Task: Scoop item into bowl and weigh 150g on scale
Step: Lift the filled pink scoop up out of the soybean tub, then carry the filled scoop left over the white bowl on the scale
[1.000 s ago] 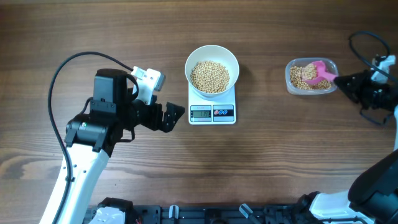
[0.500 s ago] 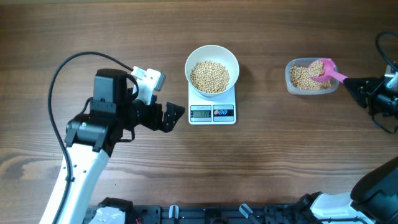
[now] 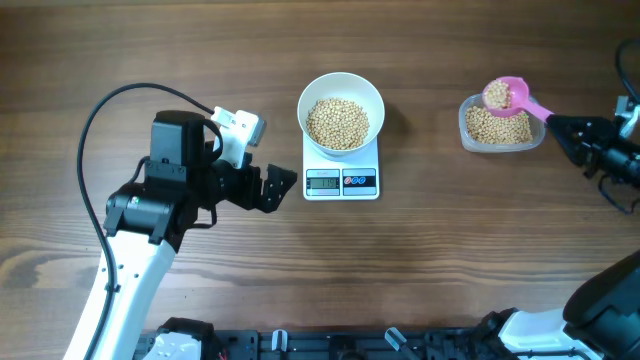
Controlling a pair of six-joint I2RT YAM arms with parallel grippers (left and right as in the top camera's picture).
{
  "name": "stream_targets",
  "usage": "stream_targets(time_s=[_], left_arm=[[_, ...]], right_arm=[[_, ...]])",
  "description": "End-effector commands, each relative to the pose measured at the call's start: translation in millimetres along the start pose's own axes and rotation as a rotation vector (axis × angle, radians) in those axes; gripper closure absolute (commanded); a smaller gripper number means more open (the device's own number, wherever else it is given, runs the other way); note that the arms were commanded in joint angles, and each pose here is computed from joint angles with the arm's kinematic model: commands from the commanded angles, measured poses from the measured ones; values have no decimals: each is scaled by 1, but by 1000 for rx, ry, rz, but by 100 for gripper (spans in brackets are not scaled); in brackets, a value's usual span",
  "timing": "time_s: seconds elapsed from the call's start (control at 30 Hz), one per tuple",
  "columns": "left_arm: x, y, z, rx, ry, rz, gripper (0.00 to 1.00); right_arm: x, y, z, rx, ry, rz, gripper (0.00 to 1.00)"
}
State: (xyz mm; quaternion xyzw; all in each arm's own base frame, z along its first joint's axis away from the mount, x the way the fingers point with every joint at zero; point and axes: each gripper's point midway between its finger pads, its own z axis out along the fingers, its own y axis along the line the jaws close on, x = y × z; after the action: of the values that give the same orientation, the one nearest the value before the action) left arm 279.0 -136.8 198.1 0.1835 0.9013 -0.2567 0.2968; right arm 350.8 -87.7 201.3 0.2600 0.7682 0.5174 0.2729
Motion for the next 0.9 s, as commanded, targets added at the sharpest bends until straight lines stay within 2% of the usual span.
stream_targets(time_s=[0.0, 0.3, 0.47, 0.63, 0.87], left_arm=[[0, 0, 1, 10, 0, -13, 0], [0, 0, 1, 10, 0, -13, 0], [0, 0, 1, 10, 0, -13, 0], [0, 0, 1, 10, 0, -13, 0], [0, 0, 1, 10, 0, -13, 0]], right_arm=[[13, 16, 16, -94, 73, 79, 96], [54, 55, 84, -126, 282, 60, 96], [75, 98, 131, -204, 370, -92, 96], [95, 130, 168, -241, 374, -246, 96], [112, 130, 193, -199, 346, -385, 95]])
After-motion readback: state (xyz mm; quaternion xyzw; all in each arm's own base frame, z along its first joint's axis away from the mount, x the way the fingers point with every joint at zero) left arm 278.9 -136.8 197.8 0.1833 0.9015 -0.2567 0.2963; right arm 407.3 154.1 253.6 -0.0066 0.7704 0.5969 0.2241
